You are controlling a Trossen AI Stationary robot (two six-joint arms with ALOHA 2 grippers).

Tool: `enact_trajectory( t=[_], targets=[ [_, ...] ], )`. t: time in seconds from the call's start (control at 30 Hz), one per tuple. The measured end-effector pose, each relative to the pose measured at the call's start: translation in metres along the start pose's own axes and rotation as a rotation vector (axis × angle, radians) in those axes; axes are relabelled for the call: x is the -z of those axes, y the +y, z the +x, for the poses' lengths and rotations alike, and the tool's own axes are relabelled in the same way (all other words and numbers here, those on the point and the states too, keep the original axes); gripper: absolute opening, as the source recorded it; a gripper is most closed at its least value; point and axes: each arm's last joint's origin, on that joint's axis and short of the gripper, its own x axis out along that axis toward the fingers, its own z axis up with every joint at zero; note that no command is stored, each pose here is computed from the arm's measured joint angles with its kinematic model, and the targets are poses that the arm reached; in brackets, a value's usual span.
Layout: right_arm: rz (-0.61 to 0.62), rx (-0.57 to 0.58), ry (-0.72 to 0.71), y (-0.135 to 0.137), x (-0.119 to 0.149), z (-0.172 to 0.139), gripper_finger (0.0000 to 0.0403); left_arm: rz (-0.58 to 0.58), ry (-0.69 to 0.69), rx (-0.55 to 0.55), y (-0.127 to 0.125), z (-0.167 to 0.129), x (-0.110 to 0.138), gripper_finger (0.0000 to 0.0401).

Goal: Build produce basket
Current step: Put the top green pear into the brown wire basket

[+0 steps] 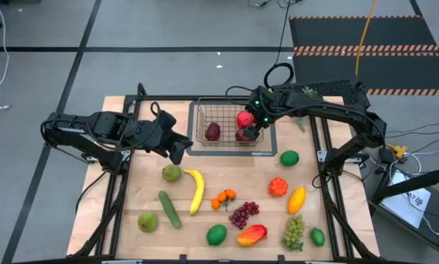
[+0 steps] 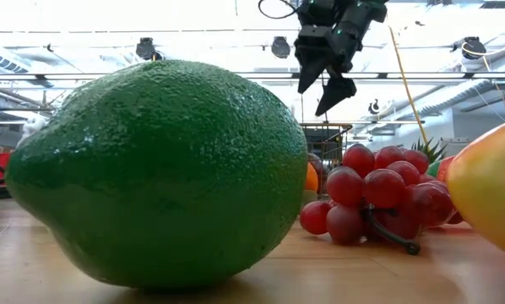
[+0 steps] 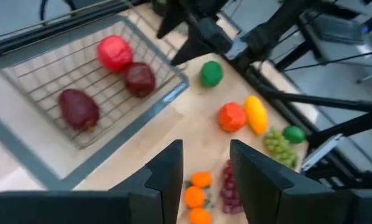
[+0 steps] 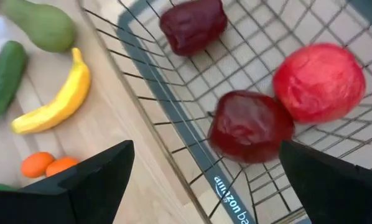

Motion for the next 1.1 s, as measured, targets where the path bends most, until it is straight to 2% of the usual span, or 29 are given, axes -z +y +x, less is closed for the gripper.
enact_trajectory(
  t=[0.1, 0.37, 0.8, 0.93, 1.1],
  targets=[
    [-0.019, -0.012, -0.029, 0.003, 0.002, -0.011, 0.0396, 0.007, -0.026, 0.030, -0.007, -0.003, 0.003, 0.0134],
    [-0.010, -0.044, -0.112, 0.011, 0.009, -0.041, 0.0395, 0.022, -0.025, 0.025, -0.017, 0.001, 0.013, 0.0134],
    [0.019, -0.135, -0.200, 0.030, 0.033, -0.088, 0.0395, 0.085, 0.064, -0.070, -0.016, 0.014, 0.028, 0.0134],
    [-0.012, -0.152, -0.188, 0.036, 0.043, -0.097, 0.0395, 0.031, 0.110, -0.127, -0.013, 0.017, 0.034, 0.0134],
    [-0.059, -0.162, -0.172, 0.040, 0.053, -0.106, 0.0395, -0.093, 0.165, -0.201, -0.011, 0.022, 0.044, 0.0134]
  ],
)
